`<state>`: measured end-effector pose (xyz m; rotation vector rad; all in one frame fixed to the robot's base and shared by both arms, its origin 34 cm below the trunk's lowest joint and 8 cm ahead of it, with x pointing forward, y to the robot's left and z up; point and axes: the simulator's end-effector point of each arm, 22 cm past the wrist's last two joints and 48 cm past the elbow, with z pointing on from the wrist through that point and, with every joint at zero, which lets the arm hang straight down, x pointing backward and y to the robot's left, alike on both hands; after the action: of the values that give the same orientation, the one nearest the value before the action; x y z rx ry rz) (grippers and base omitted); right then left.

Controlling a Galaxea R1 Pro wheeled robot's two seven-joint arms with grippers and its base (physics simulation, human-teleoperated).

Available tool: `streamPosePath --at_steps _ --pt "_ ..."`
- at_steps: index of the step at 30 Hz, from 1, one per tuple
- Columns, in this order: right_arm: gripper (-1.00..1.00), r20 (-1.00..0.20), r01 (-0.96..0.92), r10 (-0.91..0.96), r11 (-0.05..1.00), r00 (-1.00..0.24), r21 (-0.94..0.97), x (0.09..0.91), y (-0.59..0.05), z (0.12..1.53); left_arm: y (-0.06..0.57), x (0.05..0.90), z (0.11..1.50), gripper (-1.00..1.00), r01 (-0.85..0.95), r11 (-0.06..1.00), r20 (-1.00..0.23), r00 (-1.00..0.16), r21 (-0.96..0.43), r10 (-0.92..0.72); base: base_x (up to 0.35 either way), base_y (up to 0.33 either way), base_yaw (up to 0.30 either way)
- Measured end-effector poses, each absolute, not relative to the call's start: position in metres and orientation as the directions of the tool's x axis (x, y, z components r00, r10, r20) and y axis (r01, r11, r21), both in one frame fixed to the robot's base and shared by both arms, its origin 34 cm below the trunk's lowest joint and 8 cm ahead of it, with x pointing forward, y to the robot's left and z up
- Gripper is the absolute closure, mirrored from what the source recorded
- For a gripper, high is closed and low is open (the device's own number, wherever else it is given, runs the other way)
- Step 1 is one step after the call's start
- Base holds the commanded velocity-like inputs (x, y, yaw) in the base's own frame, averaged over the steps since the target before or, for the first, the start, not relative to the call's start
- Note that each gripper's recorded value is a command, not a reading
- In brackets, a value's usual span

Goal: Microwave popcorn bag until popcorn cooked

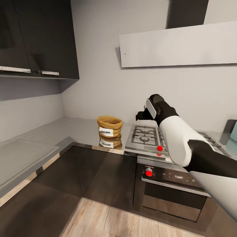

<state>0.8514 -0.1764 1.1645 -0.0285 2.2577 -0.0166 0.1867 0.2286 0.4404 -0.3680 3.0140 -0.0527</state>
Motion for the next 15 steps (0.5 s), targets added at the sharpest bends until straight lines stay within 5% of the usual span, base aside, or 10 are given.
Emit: streamPosePath --at_steps 15 --pt "-1.0 -0.774 -0.017 -0.023 1.0 -0.633 -0.016 0.8514 -0.1754 1.165 0.2286 0.187 0.4405 -1.0 -0.239 0.97 -0.1 -0.965 -0.047 -0.243 0.0 0.0 0.225"
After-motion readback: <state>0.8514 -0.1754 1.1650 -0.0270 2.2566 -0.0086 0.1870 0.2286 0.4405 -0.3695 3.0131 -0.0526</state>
